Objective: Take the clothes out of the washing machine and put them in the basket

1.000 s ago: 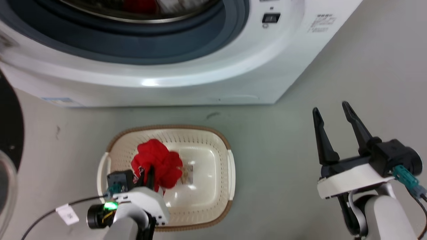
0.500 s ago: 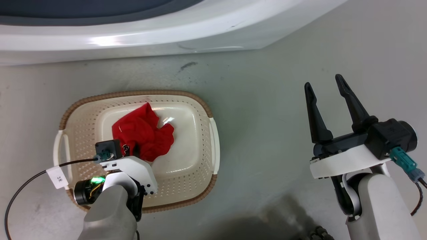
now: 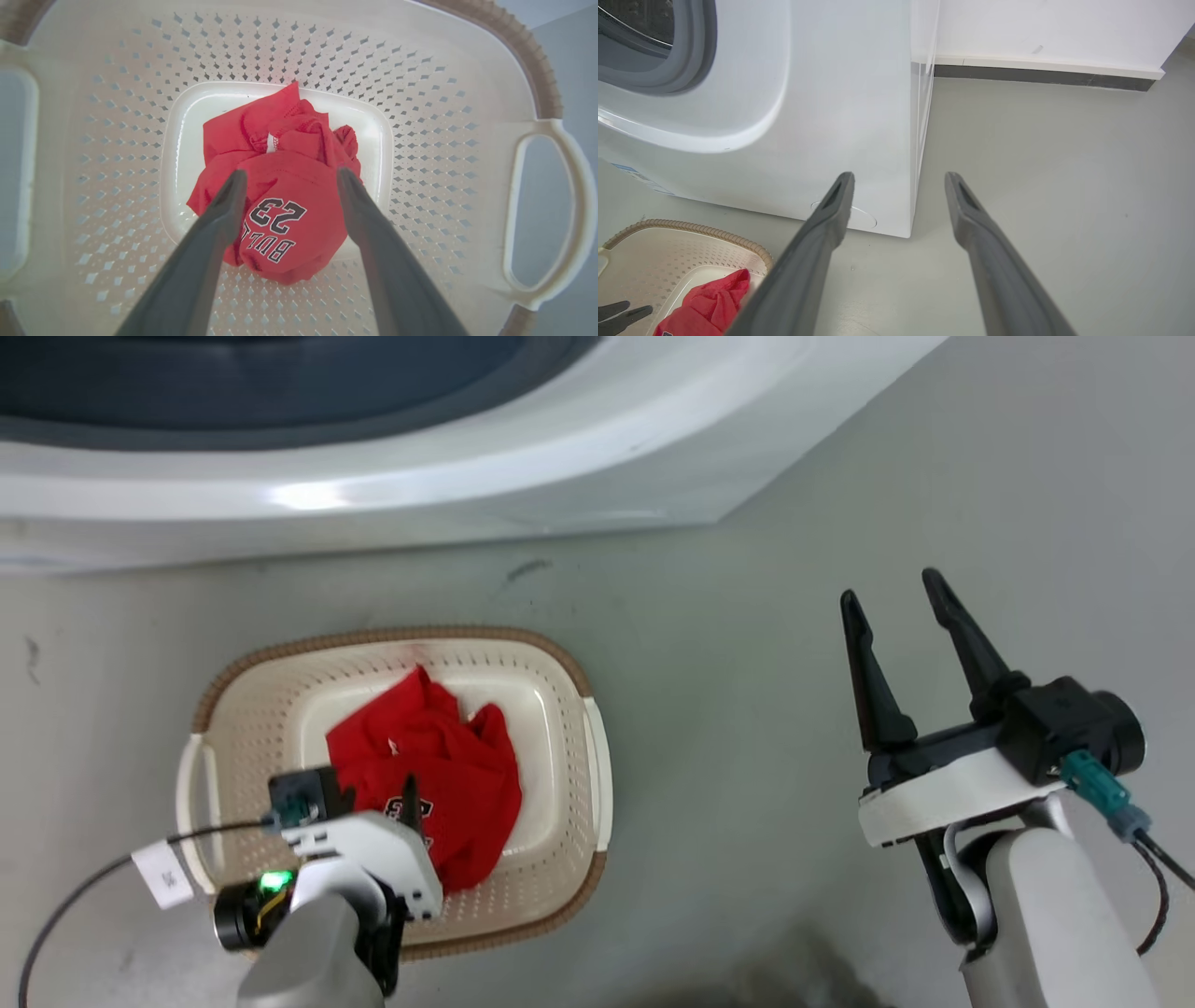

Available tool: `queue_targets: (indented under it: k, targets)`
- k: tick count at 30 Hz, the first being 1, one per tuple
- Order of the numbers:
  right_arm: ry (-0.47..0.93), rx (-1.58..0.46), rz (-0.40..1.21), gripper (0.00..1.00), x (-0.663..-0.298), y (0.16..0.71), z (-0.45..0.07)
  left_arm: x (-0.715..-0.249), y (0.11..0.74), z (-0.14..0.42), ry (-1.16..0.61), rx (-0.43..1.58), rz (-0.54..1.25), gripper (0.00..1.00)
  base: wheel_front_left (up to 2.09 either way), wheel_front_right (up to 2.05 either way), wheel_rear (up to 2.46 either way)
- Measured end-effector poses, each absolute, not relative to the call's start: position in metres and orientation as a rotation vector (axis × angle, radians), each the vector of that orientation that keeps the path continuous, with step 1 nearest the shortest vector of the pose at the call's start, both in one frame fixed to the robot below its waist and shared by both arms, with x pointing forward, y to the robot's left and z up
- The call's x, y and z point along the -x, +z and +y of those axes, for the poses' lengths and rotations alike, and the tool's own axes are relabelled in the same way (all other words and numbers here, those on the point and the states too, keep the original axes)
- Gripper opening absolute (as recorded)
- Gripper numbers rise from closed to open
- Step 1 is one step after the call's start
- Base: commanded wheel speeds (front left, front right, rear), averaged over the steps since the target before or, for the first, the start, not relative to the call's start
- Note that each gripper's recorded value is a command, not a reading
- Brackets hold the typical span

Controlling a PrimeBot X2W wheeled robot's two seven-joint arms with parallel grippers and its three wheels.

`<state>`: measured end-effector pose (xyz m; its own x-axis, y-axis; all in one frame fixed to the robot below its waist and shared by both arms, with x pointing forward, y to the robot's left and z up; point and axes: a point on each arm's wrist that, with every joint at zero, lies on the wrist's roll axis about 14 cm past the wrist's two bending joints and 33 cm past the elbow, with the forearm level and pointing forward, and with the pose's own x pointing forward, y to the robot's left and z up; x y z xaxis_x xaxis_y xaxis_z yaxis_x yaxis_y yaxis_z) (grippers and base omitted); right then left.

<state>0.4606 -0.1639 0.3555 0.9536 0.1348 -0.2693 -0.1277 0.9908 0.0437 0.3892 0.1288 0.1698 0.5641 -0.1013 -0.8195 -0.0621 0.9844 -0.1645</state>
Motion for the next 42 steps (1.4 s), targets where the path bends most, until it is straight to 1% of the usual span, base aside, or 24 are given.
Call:
queue_targets:
  k: [9,11,20,27,30,36,42]
  targets:
    - [0.113,-0.015,0.189,1.0,-0.435,0.409,-0.169,-0.383,0.241,0.136,-0.017,0.2,0.787,1.0,0.0,0.0,0.0]
    - [0.102,-0.008,0.141,1.0,-0.425,0.434,-0.171,-0.387,0.276,0.142,-0.012,0.196,0.674,1.0,0.0,0.0,0.0]
    - [0.101,0.001,0.056,1.0,-0.411,0.476,-0.17,-0.409,0.365,0.151,0.003,0.188,0.368,1.0,0.0,0.0,0.0]
    - [0.101,0.002,0.034,1.0,-0.406,0.488,-0.17,-0.429,0.43,0.153,-0.001,0.162,0.155,1.0,0.0,0.0,0.0]
    - [0.102,0.001,0.03,1.0,-0.407,0.49,-0.17,-0.439,0.449,0.153,-0.004,0.155,0.09,1.0,0.0,0.0,0.0]
    - [0.104,-0.007,0.036,1.0,-0.412,0.487,-0.169,-0.48,0.486,0.144,-0.049,0.128,-0.028,1.0,0.0,0.0,0.0]
    - [0.101,-0.023,0.049,1.0,-0.421,0.478,-0.17,-0.529,0.498,0.133,-0.108,0.08,-0.066,1.0,0.0,0.0,0.0]
